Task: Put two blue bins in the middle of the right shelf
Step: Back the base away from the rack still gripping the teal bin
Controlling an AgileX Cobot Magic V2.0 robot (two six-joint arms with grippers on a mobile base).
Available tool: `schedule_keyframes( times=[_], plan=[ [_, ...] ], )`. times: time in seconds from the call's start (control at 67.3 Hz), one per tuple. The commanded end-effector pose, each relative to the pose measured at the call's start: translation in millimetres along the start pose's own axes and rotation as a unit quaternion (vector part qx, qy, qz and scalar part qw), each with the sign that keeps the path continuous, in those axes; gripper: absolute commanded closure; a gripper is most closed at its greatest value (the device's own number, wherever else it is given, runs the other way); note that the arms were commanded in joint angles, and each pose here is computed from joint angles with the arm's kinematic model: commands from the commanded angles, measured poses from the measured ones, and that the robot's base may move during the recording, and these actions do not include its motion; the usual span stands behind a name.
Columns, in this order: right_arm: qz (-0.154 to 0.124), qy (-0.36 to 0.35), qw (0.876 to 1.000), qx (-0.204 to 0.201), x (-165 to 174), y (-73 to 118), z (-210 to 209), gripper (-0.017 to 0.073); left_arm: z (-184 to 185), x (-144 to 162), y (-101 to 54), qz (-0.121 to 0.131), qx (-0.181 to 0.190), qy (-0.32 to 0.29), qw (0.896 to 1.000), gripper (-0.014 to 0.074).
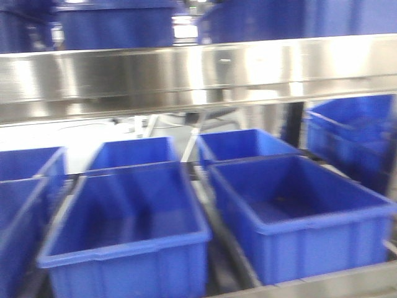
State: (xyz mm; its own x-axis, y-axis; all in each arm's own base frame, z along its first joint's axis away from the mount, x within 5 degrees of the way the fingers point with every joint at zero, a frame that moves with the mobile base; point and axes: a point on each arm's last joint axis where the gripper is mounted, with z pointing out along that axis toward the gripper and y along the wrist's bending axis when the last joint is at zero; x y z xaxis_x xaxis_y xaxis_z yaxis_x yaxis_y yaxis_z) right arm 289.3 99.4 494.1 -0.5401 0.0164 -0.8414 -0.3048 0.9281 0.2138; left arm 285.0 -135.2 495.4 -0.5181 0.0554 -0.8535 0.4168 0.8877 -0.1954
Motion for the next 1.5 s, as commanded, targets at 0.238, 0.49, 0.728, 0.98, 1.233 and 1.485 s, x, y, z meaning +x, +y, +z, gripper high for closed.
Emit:
schedule_keyframes(
  times=[0.238, 0.49, 0.728, 0.98, 1.233, 1.485],
  plan=[
    [0.004, -0.050, 0.999, -0.003, -10.2, 0.5, -4.1, 0.0721, -20.5, -14.6, -12.5, -0.013, 0.047, -0.068, 0.997, 0.0704],
    [0.004, -0.050, 0.999, -0.003, -10.2, 0.5, -4.1, 0.0721, -20.5, -14.6, -12.5, -0.013, 0.047, -0.068, 0.997, 0.0704],
    [0.004, -0.050, 0.999, -0.003, -10.2, 0.5, -4.1, 0.0721, -20.5, -14.6, -12.5, -0.013, 0.047, -0.068, 0.997, 0.0704],
    [0.004, -0.050, 0.999, -0.003, -10.2, 0.5, -4.1, 0.0721, -20.5, -14.6, -12.5, -0.013, 0.047, -0.068, 0.997, 0.0704],
    [0.004, -0.050, 0.999, -0.003, -10.2, 0.5, -4.1, 0.0721, -20.5, -14.6, -12.5, -0.013, 0.047, -0.068, 0.997, 0.0704],
    [0.004, -0.050, 0.999, -0.003, -10.2, 0.5, -4.1, 0.0721, -20.5, -14.6, -12.5, -0.013, 0.047, -0.068, 0.997, 0.0704]
  ],
)
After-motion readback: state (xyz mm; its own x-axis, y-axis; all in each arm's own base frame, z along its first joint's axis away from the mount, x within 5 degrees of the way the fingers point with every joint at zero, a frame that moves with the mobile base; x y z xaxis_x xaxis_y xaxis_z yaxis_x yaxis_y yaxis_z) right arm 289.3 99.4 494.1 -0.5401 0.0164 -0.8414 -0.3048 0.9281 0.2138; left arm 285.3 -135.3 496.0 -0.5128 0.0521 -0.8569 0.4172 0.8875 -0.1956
